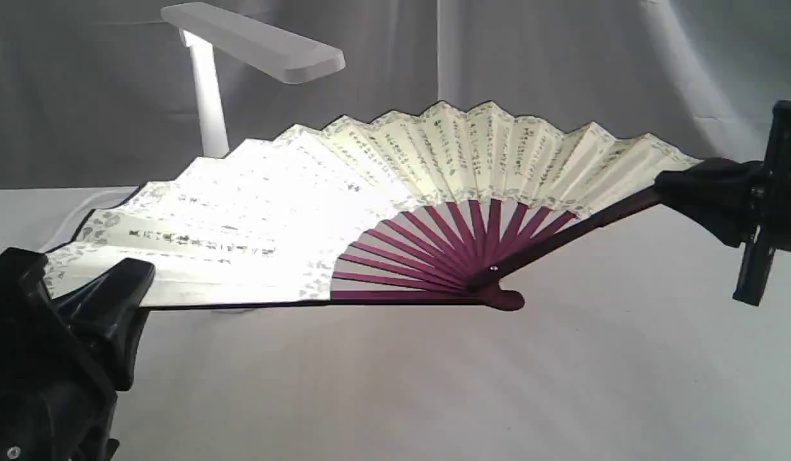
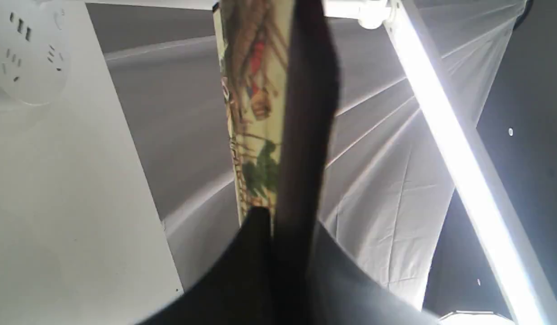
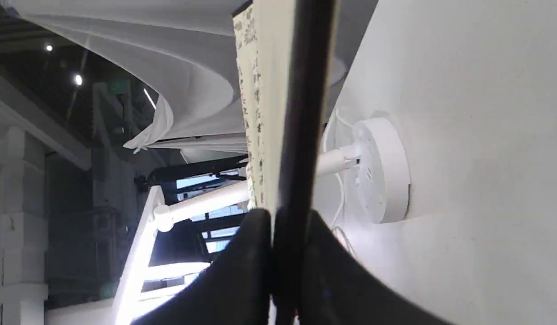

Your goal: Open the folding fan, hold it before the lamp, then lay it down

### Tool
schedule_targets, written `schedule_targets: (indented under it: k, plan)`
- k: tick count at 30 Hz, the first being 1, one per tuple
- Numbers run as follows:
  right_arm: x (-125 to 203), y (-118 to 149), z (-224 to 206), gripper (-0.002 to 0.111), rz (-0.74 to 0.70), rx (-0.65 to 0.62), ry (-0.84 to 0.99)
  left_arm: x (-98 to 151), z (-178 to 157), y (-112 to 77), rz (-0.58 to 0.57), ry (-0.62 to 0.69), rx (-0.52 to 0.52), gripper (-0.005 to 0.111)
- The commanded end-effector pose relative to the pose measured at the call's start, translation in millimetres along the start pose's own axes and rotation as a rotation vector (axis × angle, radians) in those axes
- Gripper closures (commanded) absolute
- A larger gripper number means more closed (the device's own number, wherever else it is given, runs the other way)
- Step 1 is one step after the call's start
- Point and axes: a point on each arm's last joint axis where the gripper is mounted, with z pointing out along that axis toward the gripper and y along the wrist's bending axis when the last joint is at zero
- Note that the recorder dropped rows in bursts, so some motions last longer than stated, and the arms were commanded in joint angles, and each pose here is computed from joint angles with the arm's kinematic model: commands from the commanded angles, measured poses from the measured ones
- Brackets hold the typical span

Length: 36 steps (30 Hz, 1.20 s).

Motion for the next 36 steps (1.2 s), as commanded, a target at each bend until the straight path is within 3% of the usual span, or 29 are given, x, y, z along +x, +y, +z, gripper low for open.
schedule_targets:
  k: [1,7,20,36]
  plan:
    - [3,-7,-6,0.108,-0.038,0.025,-0.045,-5,-2,-3.2,-0.034,-0.063,0.023,0.107]
    - [7,-7,-7,0.108,-0.046,0.028,-0.043,-4,-3,-3.4,-0.088,-0.058,0.026,0.107]
    - [16,22,-14,0.108,-0.136,-0.003,-0.056,-3,-3,-4.5,-0.135,-0.040,0.036,0.107]
    - [30,48,-12,0.108,-0.188,-0.047,-0.055,-22,-14,-25.8,-0.277,-0.132,0.103,0.107]
